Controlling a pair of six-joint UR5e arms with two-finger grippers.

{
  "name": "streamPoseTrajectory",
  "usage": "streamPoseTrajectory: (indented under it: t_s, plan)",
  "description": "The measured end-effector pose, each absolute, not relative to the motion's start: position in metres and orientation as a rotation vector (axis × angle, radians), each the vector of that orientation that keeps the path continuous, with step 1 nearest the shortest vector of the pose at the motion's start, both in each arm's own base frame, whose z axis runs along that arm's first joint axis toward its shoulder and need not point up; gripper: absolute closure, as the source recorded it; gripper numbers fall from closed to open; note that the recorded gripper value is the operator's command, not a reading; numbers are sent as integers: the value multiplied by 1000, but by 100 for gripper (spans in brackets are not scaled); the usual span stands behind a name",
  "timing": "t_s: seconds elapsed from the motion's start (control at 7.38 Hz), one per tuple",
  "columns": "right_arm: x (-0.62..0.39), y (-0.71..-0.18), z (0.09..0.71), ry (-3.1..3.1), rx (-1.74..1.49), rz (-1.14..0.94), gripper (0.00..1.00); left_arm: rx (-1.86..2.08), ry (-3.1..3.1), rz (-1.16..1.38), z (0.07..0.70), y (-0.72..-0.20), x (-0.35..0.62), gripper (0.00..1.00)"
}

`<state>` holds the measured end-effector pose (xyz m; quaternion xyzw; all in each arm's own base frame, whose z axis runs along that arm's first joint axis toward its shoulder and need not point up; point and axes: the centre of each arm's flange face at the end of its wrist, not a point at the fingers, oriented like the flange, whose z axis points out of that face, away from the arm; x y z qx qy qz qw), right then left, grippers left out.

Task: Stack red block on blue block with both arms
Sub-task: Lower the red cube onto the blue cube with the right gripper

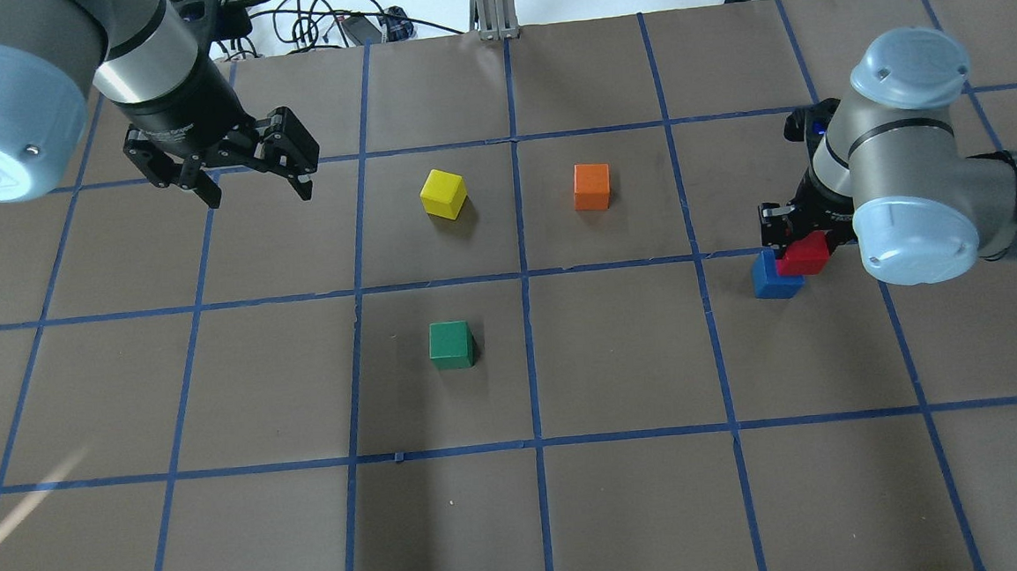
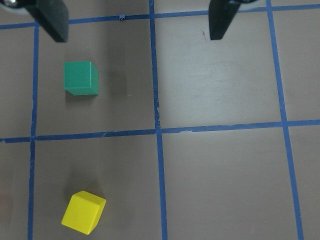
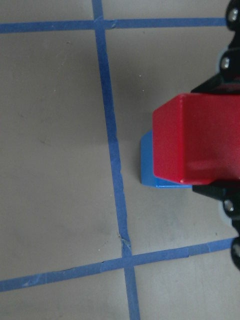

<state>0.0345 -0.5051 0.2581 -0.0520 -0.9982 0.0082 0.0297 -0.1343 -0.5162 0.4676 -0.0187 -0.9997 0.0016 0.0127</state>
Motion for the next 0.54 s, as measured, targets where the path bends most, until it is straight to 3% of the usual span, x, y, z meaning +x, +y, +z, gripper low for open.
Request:
streamPoseTrajectory:
  t_s: [0.54]
  plan:
    - [38,-506,254,-3108,-176,27,95,-58,-3116,1,466,-518,-134,0]
